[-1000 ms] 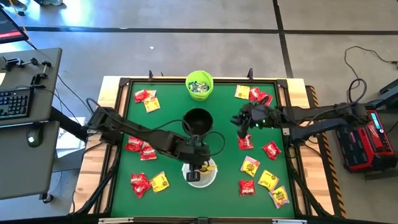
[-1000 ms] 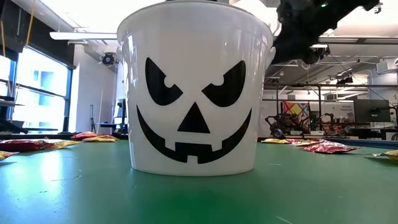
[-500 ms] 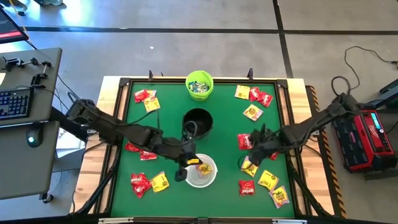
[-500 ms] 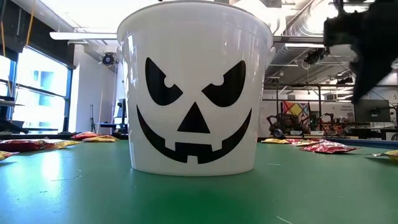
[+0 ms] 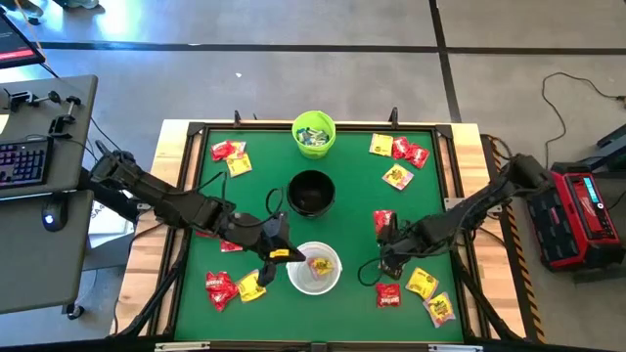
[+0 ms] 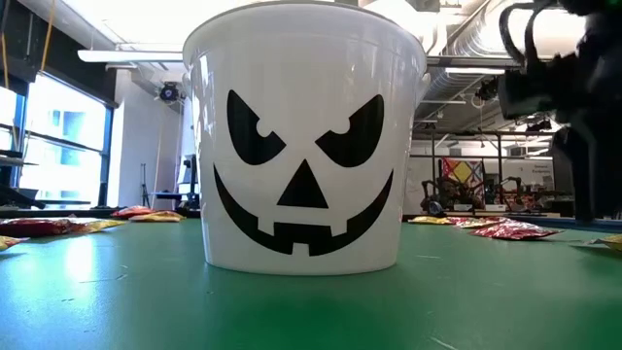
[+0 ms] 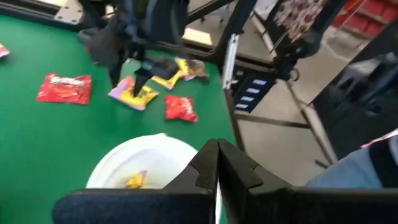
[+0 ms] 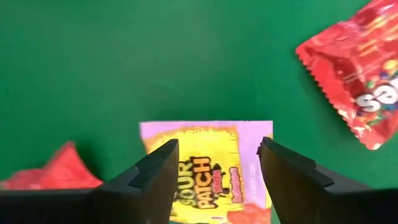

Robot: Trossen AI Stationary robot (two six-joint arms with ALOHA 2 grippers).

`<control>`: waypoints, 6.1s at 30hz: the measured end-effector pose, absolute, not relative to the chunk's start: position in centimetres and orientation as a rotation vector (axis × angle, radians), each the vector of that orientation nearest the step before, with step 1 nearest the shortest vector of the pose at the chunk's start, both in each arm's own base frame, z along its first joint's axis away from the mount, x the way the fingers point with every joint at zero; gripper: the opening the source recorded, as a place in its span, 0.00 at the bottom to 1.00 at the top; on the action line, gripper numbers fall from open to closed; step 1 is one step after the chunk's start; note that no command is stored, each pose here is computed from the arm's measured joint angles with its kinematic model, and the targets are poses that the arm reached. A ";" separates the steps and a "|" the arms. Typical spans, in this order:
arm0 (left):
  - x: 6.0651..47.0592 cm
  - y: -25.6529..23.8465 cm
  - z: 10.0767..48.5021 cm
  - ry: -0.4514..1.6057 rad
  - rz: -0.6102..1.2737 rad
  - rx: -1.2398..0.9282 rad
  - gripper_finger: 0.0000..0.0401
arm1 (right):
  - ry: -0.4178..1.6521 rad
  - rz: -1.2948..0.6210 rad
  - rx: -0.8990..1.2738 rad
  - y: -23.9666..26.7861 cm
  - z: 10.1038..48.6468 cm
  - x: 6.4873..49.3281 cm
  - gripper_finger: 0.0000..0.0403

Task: Sort candy by brand, put in halloween buckets
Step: Put the yellow chocolate into the white bucket

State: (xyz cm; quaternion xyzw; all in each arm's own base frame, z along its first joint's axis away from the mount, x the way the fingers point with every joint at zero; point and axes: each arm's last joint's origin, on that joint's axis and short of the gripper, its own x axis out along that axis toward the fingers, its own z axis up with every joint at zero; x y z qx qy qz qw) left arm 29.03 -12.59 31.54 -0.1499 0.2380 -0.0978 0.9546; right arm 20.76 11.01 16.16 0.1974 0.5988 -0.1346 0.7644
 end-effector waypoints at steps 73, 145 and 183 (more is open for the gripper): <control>27.0 -15.7 30.8 0.552 -0.183 -0.284 0.00 | 1.536 0.015 0.469 6.9 13.8 22.4 0.02; 26.5 -16.1 30.6 0.588 -0.171 -0.278 0.00 | 0.851 0.112 0.018 18.3 31.2 30.9 0.00; 26.6 -15.9 30.6 0.586 -0.181 -0.283 0.00 | 0.994 0.202 0.104 13.7 25.6 40.1 0.35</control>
